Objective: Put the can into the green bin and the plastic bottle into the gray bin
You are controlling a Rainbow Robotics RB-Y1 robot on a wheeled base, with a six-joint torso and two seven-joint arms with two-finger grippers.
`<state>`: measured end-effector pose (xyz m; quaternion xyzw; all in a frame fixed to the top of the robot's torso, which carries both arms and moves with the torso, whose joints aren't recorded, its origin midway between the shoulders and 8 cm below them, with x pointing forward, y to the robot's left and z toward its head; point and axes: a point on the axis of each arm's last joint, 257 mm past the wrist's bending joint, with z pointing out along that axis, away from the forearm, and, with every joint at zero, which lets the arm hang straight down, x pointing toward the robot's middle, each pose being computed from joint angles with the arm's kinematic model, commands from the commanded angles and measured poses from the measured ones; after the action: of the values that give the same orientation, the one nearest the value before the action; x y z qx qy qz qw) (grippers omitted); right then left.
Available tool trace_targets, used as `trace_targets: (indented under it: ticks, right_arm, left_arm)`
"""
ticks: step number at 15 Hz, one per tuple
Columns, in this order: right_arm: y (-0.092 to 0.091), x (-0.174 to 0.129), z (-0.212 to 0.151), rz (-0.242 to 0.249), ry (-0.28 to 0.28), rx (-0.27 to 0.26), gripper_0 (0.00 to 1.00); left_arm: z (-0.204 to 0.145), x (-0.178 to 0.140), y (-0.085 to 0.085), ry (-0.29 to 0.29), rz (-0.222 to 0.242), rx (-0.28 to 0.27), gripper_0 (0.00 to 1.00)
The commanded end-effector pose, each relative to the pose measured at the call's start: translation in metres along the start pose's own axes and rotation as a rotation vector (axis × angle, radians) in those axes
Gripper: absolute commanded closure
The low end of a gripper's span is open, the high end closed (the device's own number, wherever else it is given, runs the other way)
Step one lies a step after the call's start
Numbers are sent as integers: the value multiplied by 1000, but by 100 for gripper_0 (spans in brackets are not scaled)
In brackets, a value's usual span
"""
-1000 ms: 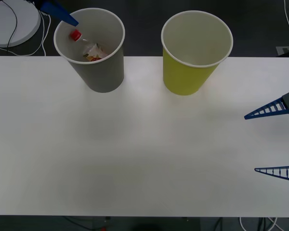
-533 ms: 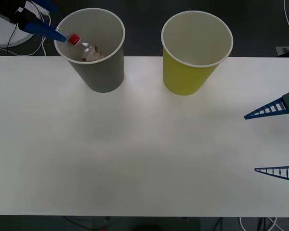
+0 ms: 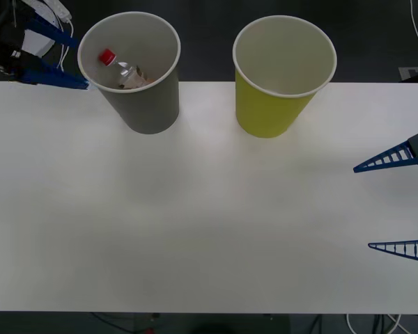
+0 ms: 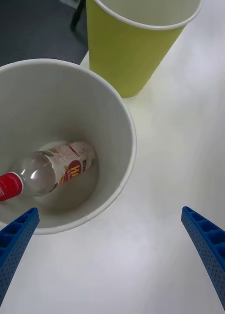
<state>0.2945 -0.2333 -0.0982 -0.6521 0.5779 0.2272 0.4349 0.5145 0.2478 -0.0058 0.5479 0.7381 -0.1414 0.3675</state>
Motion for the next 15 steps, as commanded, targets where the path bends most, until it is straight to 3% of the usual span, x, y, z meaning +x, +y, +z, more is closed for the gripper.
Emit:
trace_targets:
  ticks: [1,9,15]
  right_arm:
    - [0,0,0,0,0,0,0]
    - [0,0,0,0,0,0,0]
    - [0,0,0,0,0,0,0]
  left_arm:
    - [1,13,-8,-27,14,22,0]
    - [-2,51,-34,-79,106,61,0]
    - [5,74,-57,-165,163,100,0]
